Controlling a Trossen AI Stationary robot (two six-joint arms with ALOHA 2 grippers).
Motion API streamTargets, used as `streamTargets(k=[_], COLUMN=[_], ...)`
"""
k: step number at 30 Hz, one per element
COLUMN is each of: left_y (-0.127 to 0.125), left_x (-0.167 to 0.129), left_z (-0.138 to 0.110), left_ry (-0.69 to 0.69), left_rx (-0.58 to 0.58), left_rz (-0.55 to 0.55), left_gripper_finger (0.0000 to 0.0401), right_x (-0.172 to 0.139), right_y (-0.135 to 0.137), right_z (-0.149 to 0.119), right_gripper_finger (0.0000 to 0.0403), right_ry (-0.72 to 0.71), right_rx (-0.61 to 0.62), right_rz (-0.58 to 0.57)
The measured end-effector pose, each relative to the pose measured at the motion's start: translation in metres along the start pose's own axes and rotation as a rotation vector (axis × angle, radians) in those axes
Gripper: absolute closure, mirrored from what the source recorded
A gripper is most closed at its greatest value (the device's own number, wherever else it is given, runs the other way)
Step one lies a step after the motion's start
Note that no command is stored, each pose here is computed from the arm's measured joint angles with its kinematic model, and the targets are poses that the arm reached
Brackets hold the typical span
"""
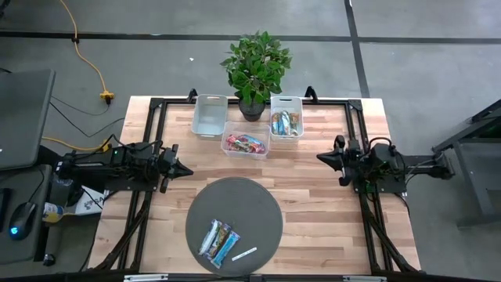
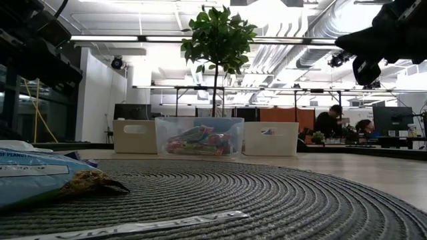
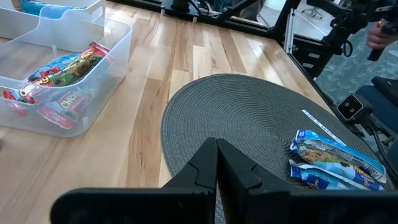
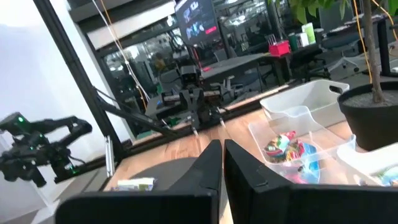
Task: Pick and place Granola Bars by type
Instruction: Put the blue granola bar into the gray bin
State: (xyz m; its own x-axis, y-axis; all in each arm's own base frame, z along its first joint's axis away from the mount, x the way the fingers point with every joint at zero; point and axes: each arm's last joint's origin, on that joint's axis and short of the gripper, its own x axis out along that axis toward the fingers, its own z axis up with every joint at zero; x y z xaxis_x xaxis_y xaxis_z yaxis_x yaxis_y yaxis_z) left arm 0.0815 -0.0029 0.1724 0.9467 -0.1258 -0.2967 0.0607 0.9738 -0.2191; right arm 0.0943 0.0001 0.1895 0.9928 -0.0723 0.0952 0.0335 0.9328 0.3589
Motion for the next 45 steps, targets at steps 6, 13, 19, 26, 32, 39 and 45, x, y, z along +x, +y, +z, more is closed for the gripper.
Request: streamTargets(k=[6,13,19,26,32,39,45], left_y=[0.0000,0.0000,0.0000,0.0000,0.0000,0.0009,0.0010], left_x=[0.0000,0.0000,0.0000,0.0000,-0.0001,-0.0001,0.0000], left_z=[0.0000,0.0001,0.0001,0.0000,0.0001,0.0003,0.0010], left_ry=[0.000,0.000,0.000,0.000,0.000,-0.007,-0.017], left_rx=[0.000,0.000,0.000,0.000,0.000,0.000,-0.087], left_rz=[0.000,0.000,0.000,0.000,0.001,0.034,0.038], left_gripper_finger=[0.0400,0.0400,0.0400,0.0400,0.0400,0.0400,0.0400], right_x=[-0.0009,-0.0010,-0.0011,-0.0013,-0.0013,-0.0013,-0.0013], right_y=[-0.0017,-0.0013,-0.0018,-0.0028,-0.0028,-0.0028,-0.0028], right_z=[-0.0053,-0.0060,-0.0072,-0.0099,-0.0098,-0.0098,-0.0098], right_gripper_finger=[0.0403,0.0402,0.0402,0.0402,0.0402,0.0402,0.0403], right_ry=[0.057,0.069,0.083,0.110,0.110,0.110,0.110], right_rx=[-0.010,-0.011,-0.025,-0.036,-0.035,-0.035,-0.035], right_rz=[-0.007,0.010,0.007,-0.003,-0.003,-0.003,-0.003])
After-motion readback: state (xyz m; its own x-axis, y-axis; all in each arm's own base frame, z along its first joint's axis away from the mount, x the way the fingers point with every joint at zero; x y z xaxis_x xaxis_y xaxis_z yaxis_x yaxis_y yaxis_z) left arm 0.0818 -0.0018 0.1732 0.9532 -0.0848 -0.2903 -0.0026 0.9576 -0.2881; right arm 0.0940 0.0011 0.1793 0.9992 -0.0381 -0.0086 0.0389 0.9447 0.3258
